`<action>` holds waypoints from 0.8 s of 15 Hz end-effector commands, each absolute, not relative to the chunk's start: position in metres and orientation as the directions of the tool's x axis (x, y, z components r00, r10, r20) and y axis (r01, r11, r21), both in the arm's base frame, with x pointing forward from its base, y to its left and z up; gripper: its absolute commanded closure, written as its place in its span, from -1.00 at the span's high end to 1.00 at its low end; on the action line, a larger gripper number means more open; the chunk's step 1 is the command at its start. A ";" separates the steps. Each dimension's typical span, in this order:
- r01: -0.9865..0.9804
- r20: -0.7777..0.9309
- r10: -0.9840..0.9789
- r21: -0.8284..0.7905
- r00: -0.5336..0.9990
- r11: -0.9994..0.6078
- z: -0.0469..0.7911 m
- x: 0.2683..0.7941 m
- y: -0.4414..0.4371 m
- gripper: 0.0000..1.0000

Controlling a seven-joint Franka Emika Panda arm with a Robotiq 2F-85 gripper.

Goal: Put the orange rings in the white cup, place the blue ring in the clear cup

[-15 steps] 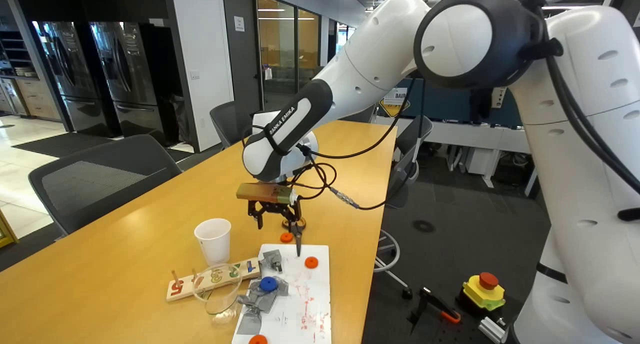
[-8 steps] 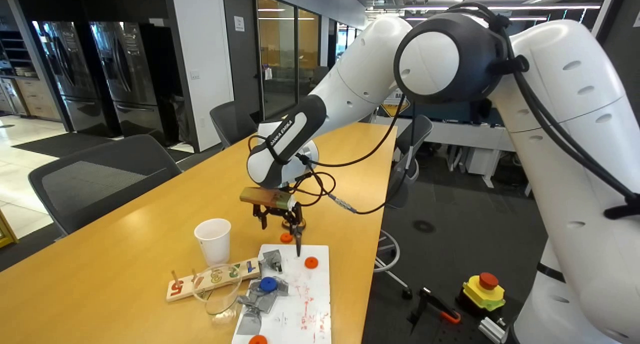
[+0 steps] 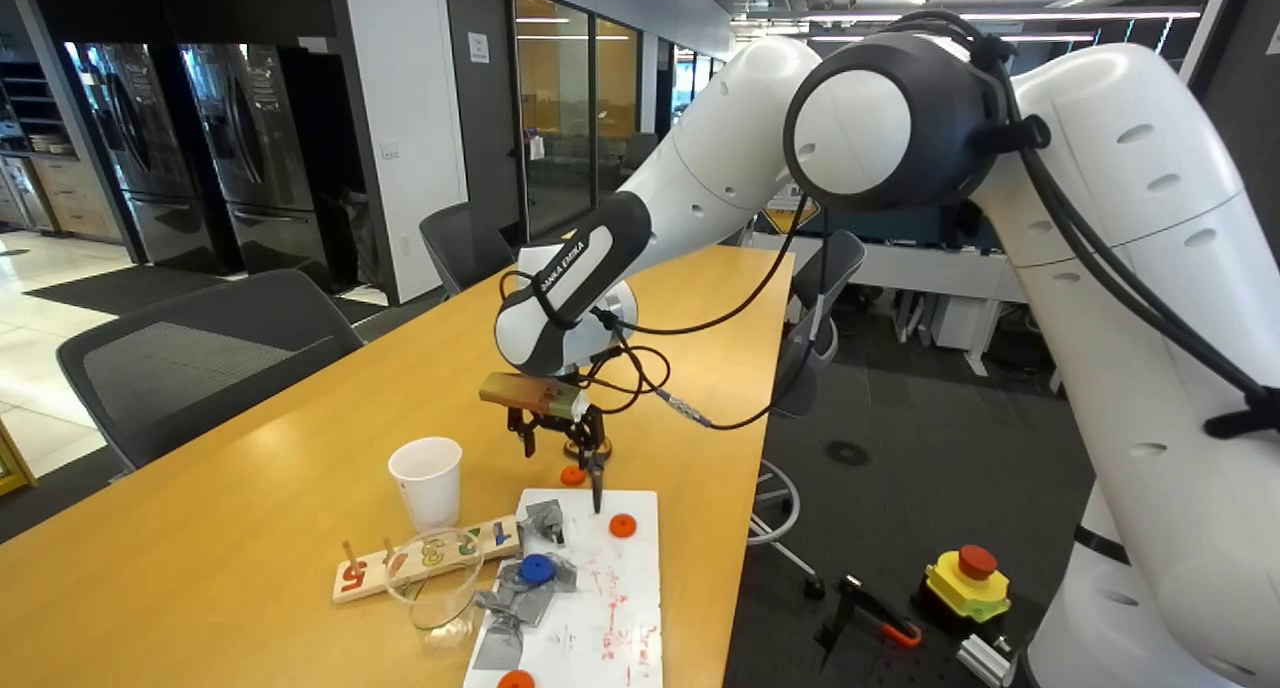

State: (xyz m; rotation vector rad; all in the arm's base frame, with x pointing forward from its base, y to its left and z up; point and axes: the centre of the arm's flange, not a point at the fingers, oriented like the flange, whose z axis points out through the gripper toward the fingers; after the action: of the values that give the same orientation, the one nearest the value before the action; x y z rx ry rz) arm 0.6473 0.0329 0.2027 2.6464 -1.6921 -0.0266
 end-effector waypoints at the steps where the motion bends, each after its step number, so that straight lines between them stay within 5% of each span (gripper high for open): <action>1: -0.923 -0.028 -0.922 -0.006 0.386 -0.386 0.198 0.654 0.031 1.00; 12: -0.930 -0.048 -0.929 0.001 0.368 -0.368 0.184 0.658 0.027 1.00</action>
State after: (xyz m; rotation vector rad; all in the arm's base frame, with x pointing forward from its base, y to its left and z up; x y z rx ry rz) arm 0.6482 0.0289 0.1830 2.6158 -1.7391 -0.0700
